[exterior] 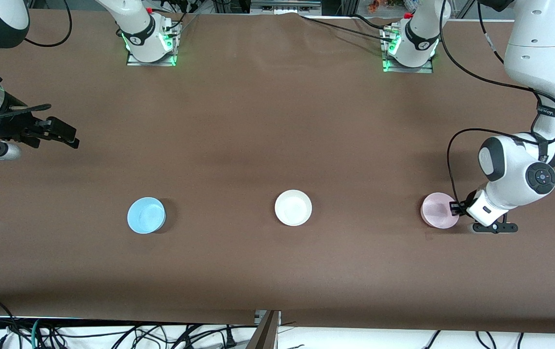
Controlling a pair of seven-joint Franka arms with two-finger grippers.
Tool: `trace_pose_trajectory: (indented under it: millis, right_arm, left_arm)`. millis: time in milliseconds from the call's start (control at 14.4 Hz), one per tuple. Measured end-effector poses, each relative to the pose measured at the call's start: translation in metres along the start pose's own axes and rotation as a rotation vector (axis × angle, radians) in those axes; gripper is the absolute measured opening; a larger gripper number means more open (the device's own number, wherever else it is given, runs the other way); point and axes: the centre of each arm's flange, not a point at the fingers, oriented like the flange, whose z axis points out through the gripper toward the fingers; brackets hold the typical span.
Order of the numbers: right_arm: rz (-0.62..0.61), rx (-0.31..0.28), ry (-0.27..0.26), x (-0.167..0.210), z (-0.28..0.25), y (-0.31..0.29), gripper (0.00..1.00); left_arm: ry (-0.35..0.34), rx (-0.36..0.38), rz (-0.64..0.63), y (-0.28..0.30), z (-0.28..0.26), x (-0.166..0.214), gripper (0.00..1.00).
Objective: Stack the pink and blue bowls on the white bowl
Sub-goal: 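Lower the left gripper onto the pink bowl rim and close it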
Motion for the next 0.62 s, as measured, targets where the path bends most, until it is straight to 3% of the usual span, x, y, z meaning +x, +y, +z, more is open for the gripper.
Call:
trace_pose_trajectory:
  millis: [138,623]
  right_arm:
    - [0.0,0.0,0.0,0.0,0.0,0.0,1.0]
    - [0.0,0.0,0.0,0.0,0.0,-0.0001,1.0]
  left_arm:
    - [0.002,0.0,0.0,0.0,-0.0004,0.0002,0.26]
    - [0.009,0.001,0.0,0.0,-0.0042,0.0012,0.21]
